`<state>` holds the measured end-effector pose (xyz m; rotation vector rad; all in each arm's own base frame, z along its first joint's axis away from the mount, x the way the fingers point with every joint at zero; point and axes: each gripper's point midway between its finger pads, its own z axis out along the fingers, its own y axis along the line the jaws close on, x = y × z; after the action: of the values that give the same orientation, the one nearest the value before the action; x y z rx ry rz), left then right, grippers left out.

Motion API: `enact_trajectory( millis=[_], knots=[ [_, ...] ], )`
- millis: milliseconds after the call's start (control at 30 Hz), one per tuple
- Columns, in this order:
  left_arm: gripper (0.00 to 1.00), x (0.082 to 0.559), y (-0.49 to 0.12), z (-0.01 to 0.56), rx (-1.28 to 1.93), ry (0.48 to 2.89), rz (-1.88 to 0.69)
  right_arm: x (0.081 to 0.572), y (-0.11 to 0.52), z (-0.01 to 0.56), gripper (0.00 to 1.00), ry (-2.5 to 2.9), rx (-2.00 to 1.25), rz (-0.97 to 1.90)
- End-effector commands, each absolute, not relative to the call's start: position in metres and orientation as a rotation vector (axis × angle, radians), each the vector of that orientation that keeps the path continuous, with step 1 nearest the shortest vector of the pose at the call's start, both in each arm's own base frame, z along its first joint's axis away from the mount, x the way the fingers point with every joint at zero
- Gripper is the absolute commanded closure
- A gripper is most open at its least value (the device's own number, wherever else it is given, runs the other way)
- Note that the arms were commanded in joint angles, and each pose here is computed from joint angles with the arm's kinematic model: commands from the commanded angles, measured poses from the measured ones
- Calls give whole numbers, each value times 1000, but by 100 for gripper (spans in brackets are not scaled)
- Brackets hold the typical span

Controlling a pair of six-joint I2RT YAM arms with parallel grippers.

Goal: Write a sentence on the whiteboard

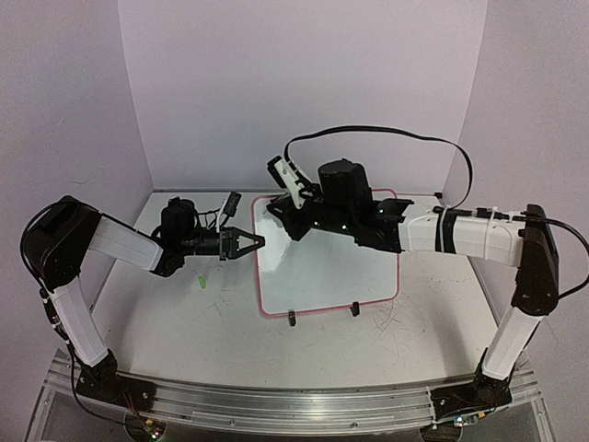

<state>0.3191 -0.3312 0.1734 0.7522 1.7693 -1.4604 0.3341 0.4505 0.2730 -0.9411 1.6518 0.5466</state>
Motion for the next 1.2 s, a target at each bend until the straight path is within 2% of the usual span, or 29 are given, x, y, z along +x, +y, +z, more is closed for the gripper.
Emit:
enact_trajectory(
  millis=[0,1167],
  knots=[
    [100,342,-327,172,692,1790,-1342,334,449,289,100,1626,-908,536],
    [100,340,-326,175,704,1781,-1332,345,464,275,100,1658,-888,511]
  ],
)
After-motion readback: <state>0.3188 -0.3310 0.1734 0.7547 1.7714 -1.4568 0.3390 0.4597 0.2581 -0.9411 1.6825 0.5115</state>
